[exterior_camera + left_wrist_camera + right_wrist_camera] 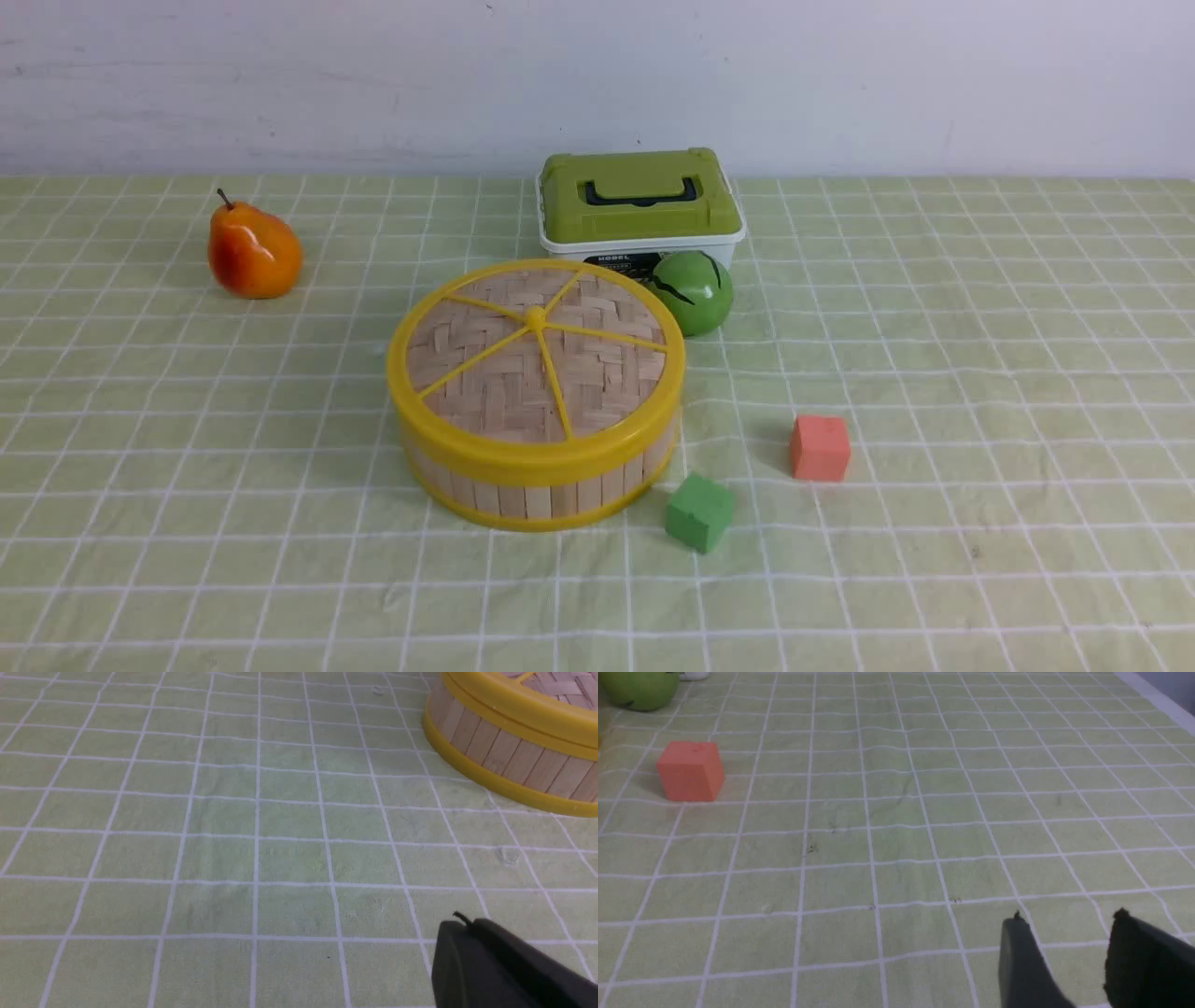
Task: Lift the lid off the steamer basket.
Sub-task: Use the left arm to lift the lid of the steamer
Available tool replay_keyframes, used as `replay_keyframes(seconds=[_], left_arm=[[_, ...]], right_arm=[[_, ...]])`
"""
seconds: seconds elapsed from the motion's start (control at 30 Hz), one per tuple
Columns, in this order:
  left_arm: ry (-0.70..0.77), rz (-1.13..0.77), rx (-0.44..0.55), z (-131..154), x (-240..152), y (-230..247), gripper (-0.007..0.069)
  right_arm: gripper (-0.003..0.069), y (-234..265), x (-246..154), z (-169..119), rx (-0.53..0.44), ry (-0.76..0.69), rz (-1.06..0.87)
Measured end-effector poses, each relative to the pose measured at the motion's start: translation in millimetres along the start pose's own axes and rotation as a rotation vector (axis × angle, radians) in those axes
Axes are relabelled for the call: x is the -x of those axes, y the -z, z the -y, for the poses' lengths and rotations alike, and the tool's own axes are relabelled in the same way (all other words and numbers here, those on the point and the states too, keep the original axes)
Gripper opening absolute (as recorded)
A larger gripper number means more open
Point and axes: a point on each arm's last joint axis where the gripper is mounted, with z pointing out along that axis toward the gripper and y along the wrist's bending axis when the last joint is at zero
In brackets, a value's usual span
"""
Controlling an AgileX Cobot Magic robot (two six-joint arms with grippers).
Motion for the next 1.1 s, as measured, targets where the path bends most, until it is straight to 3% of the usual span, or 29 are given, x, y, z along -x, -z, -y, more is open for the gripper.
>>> replay_keyframes(seconds=[1.1], left_arm=[[-0.017, 0.0, 0.007, -0.6, 0.0, 0.0, 0.0005]], right_arm=[[0.0241, 0.0, 0.0, 0.0, 0.0, 0.0, 0.0]])
